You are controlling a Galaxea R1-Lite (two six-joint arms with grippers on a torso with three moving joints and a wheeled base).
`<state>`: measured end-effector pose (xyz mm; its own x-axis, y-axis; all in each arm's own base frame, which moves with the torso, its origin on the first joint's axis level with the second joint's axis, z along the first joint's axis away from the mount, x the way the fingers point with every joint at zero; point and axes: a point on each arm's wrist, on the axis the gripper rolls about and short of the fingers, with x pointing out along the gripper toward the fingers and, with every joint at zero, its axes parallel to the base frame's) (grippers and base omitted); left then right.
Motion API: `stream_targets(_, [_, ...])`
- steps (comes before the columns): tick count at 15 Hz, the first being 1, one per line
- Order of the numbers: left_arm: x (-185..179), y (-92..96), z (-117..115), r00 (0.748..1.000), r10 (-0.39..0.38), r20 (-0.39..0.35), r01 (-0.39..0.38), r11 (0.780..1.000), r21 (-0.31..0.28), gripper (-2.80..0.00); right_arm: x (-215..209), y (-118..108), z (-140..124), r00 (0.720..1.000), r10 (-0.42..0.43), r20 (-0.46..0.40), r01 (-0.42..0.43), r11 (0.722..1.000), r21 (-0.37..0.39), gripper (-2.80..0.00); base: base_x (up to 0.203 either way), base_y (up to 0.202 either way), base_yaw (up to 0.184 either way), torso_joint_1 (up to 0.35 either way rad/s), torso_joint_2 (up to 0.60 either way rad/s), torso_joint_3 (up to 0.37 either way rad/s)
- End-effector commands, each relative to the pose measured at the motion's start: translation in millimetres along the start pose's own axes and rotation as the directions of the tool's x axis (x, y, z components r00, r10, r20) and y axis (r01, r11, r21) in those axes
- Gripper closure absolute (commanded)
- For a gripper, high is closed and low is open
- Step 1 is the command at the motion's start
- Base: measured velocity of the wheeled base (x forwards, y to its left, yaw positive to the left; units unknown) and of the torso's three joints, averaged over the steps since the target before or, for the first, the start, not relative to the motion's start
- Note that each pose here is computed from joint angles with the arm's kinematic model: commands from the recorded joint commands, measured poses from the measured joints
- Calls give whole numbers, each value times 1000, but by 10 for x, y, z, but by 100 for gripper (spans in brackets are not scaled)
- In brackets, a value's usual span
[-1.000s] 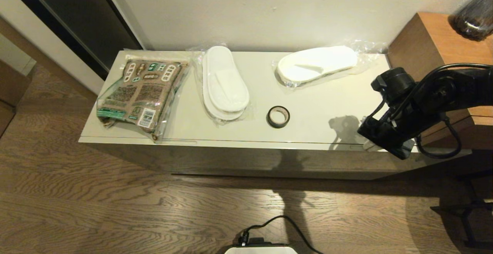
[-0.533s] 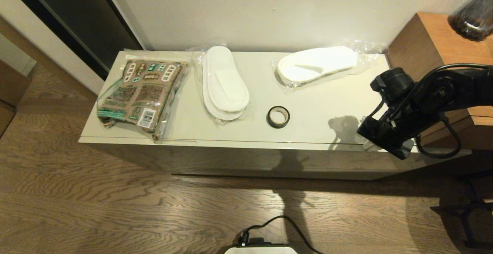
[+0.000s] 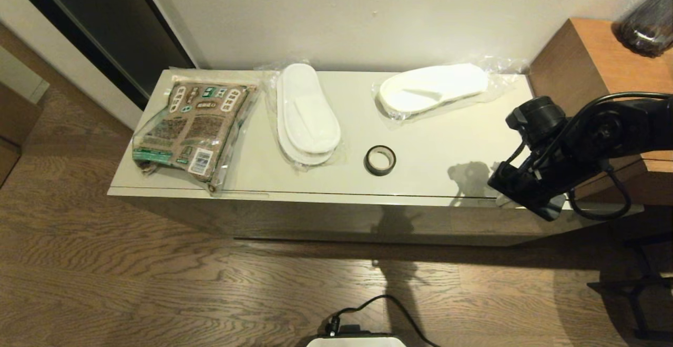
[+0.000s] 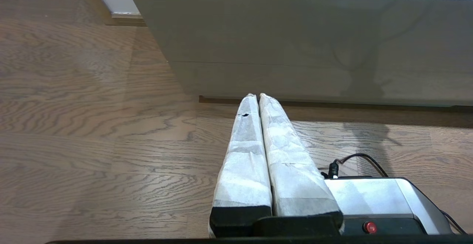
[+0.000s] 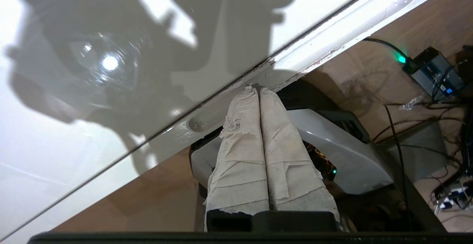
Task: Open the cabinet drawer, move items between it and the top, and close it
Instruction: Open the drawer
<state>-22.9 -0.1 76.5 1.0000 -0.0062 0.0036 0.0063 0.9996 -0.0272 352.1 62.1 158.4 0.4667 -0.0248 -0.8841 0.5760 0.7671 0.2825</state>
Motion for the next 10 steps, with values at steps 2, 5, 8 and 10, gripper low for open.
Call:
stream_targets(2, [0, 0, 1, 1000, 0, 1, 0, 1000, 0, 0, 121, -105, -207, 994, -72, -81, 70, 997, -29, 0, 0, 0, 0, 0, 0, 0])
stream_targets(5, [0, 0, 1, 1000, 0, 1, 0, 1000, 0, 0, 93, -202, -300, 990, -93, -106, 90, 995, -35, 0, 0, 0, 0, 0, 0, 0])
stream_targets(8, [0, 0, 1, 1000, 0, 1, 0, 1000, 0, 0, -94, -313, -389, 989, -62, -132, 58, 998, -36, 0, 0, 0, 0, 0, 0, 0])
stream_targets(10, [0, 0, 1, 1000, 0, 1, 0, 1000, 0, 0, -245, -363, -452, 990, -35, -136, 30, 999, -43, 0, 0, 0, 0, 0, 0, 0])
